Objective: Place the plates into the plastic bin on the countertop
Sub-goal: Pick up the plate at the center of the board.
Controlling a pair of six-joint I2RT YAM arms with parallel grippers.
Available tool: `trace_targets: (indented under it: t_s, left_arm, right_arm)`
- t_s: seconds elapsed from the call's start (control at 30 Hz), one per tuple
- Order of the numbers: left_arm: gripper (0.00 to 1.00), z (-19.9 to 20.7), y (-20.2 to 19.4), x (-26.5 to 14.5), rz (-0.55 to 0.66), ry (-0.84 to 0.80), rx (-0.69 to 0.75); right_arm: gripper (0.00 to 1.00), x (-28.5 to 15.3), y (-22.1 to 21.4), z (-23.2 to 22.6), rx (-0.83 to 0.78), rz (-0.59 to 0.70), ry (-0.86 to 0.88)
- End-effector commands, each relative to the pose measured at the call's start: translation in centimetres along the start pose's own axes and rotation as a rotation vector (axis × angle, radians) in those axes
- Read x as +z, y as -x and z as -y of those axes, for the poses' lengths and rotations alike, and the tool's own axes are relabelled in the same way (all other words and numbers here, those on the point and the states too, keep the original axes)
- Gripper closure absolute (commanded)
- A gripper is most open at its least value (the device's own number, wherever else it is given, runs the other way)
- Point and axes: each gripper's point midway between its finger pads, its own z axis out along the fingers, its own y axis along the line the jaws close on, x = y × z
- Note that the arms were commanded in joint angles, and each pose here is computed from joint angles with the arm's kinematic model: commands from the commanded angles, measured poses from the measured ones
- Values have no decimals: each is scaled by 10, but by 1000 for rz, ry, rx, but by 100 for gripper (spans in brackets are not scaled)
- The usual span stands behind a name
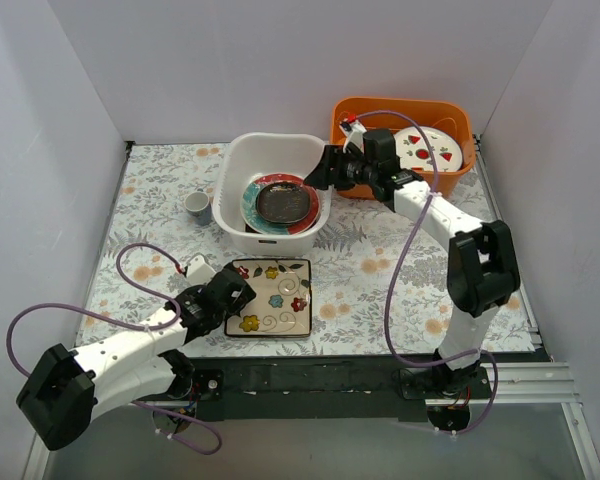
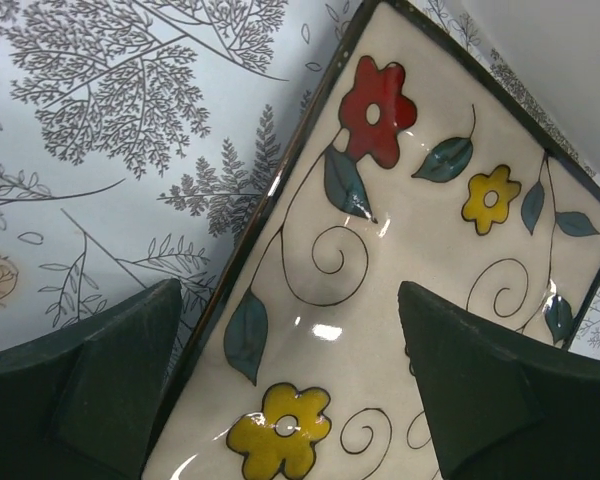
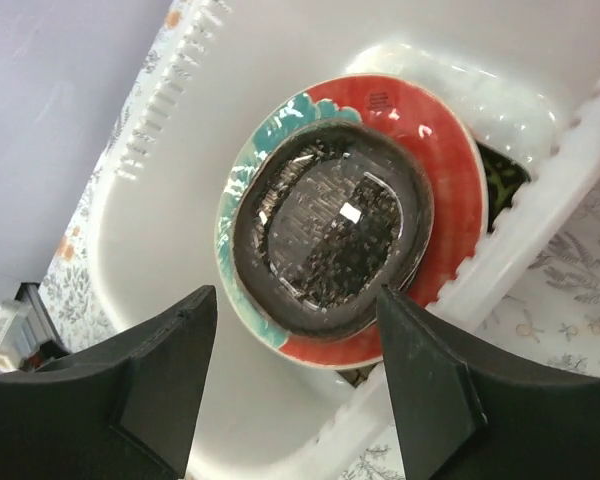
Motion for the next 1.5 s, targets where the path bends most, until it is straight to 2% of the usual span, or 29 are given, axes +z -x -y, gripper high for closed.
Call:
trace_targets:
  t_s: [0.0,0.1,0.13,0.27,0.4,0.57,0.7,1.07,1.27,1.47]
  left_arm:
    - [15,-2,-5,6,2,-25,39]
    - [25,0,-12,7,-17,-73,69]
    - [27,0,-14,7,-24,-82,70]
    - [33,5,-22,7,-58,-125,62]
    - [34,8,-30,8,-89,-154,90]
    - [32,20,-35,11,-117,-177,128]
    - [32,30,-39,14,-140,-200,149]
    - [30,52,-56,23,-218,-248,202]
    - [30,65,-68,27,-263,-301,205]
    - [30,81,-74,25,-277,-362,209]
  right_arm:
    - [28,-38,-9,-31,-23,63,103]
    - [28,-58,-25,-44,-27,70,164]
    - [28,-62,-47,-37,-5,32,166]
    - [28,-81,-84,-41,35,-9,231]
    - [29,-88,-129,-38,113,-82,277]
    - [29,-90,-188,-2,209,-203,153]
    - [30,-91,-214,12,258,-263,98]
    - [34,-96,-265,25,385,-367,77]
    - [38,-102,-284,14,468,-346,180]
    - [41,-105,-277,-4,529,-286,317]
